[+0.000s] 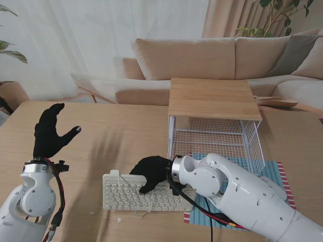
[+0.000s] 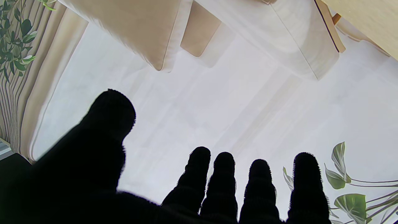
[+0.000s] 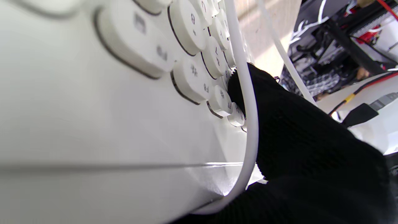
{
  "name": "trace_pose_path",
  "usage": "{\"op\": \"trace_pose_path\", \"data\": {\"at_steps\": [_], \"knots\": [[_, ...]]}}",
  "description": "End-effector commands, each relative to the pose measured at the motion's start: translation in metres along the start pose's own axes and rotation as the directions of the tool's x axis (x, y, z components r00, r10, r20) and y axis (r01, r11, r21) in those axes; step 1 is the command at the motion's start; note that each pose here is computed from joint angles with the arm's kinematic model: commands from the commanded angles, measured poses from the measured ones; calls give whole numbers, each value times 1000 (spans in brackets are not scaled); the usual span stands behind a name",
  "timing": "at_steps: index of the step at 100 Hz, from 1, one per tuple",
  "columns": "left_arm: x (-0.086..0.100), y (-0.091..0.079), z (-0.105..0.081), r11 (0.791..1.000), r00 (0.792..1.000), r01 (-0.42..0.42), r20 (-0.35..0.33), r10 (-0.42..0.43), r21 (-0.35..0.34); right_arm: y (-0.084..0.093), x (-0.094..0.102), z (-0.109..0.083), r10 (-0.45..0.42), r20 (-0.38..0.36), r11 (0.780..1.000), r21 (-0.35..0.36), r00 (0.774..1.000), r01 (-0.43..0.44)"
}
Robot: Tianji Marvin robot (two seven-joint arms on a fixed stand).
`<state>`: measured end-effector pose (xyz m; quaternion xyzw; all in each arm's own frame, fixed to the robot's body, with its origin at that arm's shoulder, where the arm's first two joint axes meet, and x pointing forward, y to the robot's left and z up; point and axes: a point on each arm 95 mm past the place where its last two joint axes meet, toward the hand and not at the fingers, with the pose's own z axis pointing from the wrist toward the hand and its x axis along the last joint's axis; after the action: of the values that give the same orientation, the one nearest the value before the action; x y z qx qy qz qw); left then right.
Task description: Unroll the mouse pad and set up the keyboard and mouse from the tabletop organizer
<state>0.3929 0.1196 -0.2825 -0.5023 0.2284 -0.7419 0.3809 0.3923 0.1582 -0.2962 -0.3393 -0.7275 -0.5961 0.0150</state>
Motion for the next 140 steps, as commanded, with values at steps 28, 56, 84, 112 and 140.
{"op": "trace_pose_path", "data": {"at_steps": [28,56,84,112,140], "knots": [[-1,-1,-2,1000,1000,1,10,-1,2,-4,-6,7,-75,50,997,5,996,75],[-1,0,-3,1000,1000,-1,12,0,1,-14,-15,12,-32,149,999,-10,988,34],[-3,-2,-2,1000,1000,-4,18,4,12,-24,-19,16,85,238,995,-74,968,-69],[-3,-3,-2,1000,1000,-4,25,3,16,-27,-20,17,102,283,992,-100,954,-76],[-3,-3,-2,1000,1000,-2,27,2,15,-34,-20,19,163,332,984,-128,929,-126]]}}
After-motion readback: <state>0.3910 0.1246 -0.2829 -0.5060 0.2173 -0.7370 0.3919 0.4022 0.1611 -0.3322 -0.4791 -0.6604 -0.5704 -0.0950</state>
